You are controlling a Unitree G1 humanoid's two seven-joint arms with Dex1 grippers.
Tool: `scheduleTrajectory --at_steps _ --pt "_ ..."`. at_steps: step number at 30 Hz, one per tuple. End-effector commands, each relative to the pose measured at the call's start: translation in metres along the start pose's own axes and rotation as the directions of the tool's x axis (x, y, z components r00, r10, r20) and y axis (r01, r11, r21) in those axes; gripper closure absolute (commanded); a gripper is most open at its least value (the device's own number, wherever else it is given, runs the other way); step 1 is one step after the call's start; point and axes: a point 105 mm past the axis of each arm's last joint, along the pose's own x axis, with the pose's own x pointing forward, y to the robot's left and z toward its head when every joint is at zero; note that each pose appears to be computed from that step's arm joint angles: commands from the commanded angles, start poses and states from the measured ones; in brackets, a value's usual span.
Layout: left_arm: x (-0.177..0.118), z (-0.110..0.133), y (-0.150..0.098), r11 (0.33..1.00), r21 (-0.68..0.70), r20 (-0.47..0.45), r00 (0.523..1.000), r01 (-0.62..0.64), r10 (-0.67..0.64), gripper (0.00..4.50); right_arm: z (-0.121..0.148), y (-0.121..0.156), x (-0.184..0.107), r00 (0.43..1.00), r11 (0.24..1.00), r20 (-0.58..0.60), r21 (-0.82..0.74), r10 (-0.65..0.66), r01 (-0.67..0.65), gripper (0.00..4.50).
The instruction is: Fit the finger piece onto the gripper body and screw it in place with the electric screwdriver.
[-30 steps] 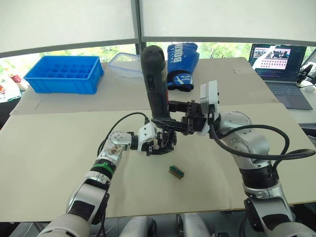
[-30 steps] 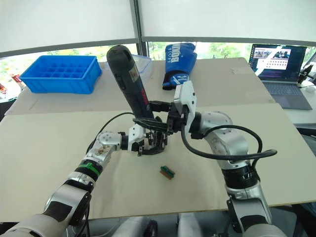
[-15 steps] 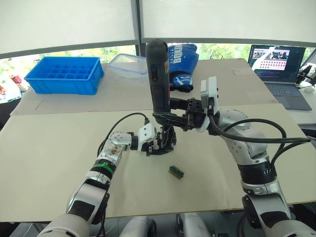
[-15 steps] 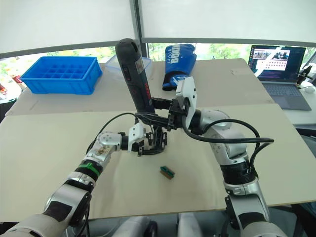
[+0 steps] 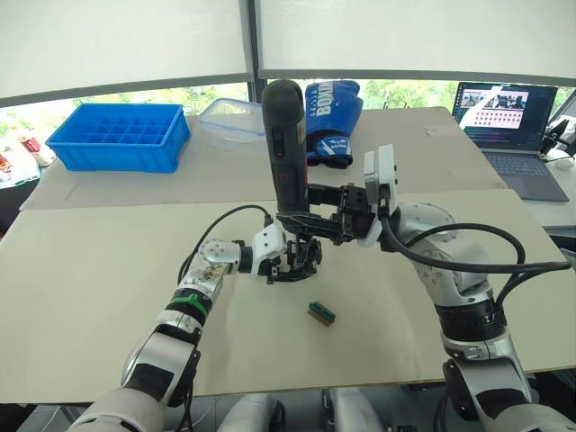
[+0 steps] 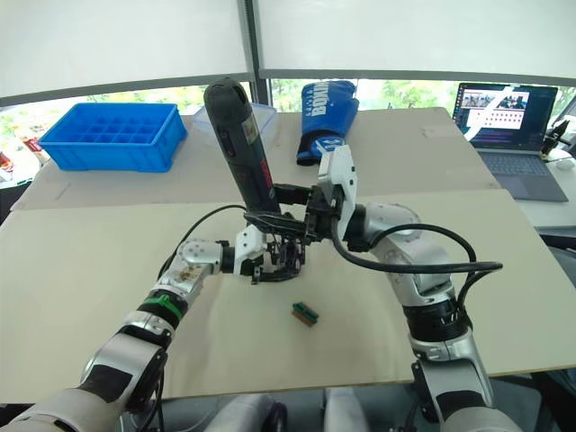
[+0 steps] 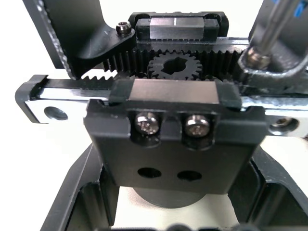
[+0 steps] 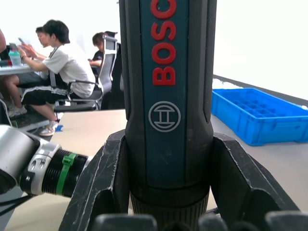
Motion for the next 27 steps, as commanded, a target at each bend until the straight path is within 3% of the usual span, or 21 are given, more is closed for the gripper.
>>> scheduleTrajectory --at_steps 1,16,27 --pt "-0.007 0.018 0.019 0.996 0.068 0.025 0.998 -0.064 0.062 2.12 -0.029 -0.003 -0.003 0.994 0.999 -0.105 0.026 -0.032 0.034 2.59" --pt "-0.008 0.018 0.020 0.995 0.070 0.022 0.997 -0.069 0.068 2.12 -0.051 -0.021 -0.017 0.978 0.992 -0.179 0.046 -0.108 0.118 2.59" --pt "-0.009 0.017 0.020 0.995 0.072 0.019 0.998 -0.066 0.064 2.12 -0.042 -0.023 -0.022 0.979 0.981 -0.159 0.131 -0.124 0.145 2.59"
